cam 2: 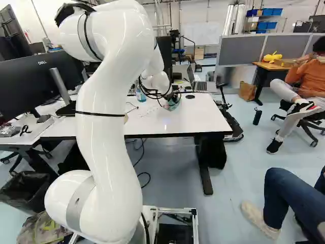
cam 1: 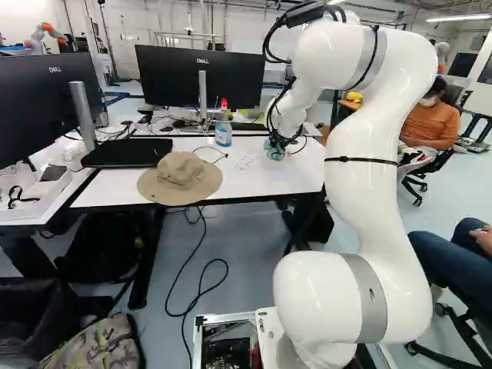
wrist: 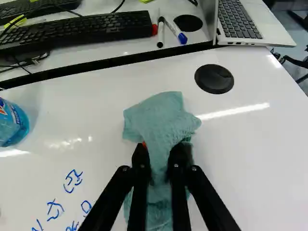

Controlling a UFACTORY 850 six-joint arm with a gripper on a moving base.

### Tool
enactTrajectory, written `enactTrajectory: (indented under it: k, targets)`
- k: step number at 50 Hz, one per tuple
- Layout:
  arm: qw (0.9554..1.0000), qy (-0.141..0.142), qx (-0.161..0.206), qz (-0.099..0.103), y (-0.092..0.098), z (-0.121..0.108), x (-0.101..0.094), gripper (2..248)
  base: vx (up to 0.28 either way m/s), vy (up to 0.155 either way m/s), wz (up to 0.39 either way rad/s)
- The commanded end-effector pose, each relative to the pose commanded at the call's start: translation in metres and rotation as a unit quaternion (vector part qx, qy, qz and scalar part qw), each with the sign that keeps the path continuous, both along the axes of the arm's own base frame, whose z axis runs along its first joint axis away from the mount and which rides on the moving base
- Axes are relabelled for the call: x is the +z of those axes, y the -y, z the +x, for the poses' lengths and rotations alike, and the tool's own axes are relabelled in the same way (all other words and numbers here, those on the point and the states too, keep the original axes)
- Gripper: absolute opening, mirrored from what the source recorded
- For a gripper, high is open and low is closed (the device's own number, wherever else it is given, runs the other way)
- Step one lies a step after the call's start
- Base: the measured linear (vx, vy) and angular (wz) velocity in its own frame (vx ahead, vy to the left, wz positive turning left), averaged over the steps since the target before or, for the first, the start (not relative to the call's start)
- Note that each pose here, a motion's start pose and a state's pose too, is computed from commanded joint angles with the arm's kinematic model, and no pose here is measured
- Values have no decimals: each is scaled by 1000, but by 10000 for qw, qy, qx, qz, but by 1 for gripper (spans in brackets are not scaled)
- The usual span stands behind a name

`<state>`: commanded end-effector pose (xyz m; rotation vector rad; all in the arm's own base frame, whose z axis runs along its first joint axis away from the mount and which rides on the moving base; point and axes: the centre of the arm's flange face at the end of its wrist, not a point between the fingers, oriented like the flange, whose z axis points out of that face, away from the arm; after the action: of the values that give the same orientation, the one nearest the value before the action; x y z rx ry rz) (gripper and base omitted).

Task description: Clean the table with the green towel

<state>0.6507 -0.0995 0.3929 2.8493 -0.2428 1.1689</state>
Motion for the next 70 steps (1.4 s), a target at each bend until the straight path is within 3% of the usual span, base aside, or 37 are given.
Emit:
enactTrajectory:
  k: [23,34,48,70]
  targets:
    - [9996,-70,274,9,-37,-13,2,50,0,0,0]
    - [9995,-137,299,17,-42,-31,4,50,0,0,0]
    - [9996,-199,195,26,-31,-50,5,50,0,0,0]
    - [9998,-183,-109,30,6,-51,5,50,0,0,0]
